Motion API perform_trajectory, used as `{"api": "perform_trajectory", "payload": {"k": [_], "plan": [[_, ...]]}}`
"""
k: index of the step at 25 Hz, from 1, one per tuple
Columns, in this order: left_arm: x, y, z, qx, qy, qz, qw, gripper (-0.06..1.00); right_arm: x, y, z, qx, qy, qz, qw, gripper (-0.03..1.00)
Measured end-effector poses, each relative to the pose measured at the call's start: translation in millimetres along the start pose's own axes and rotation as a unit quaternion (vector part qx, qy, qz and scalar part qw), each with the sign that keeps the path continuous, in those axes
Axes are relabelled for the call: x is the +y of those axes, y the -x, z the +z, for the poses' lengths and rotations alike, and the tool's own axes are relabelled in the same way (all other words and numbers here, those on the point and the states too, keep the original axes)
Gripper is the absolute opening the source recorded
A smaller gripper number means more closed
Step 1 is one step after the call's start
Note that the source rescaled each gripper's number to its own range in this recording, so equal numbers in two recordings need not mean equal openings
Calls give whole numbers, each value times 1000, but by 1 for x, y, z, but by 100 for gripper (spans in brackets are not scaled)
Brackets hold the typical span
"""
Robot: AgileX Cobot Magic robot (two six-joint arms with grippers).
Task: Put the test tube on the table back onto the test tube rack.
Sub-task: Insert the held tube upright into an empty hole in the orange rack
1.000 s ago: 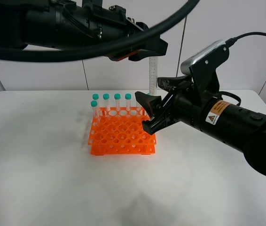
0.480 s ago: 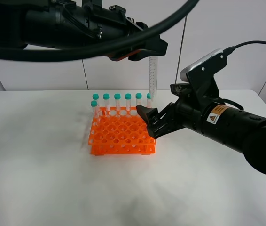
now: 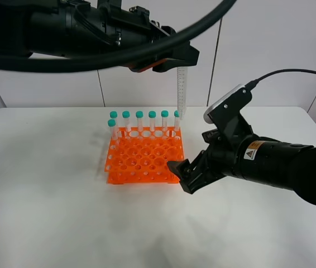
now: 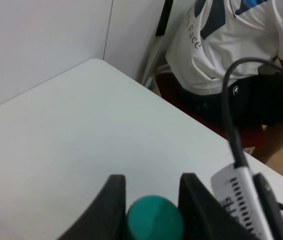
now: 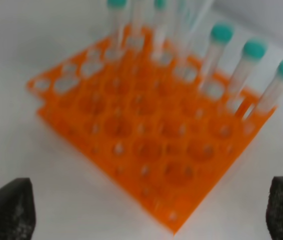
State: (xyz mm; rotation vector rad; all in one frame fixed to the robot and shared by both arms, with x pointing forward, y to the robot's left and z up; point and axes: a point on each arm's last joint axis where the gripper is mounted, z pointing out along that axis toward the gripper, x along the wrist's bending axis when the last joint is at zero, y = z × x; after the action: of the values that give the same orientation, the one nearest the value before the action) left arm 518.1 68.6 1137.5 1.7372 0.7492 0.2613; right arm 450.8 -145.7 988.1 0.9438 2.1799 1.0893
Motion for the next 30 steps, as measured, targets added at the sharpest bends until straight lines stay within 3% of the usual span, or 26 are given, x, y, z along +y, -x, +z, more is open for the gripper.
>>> {"api": "perform_trajectory", "payload": {"k": [4,10,23,30], "plan": [[0,0,0,0,0,0,1000,0,-9,16,0,-15,-36,37,999,100],[0,0,0,0,0,0,1000,0,-25,62,-5,-80,-75,119,987,100],[0,0,0,0,0,-1,1000,0,-56,139,-33,-213,-93,196,953,100],[0,0,0,-1,-1,-1,1000,0,-57,146,-39,-192,-145,188,952,100]]}}
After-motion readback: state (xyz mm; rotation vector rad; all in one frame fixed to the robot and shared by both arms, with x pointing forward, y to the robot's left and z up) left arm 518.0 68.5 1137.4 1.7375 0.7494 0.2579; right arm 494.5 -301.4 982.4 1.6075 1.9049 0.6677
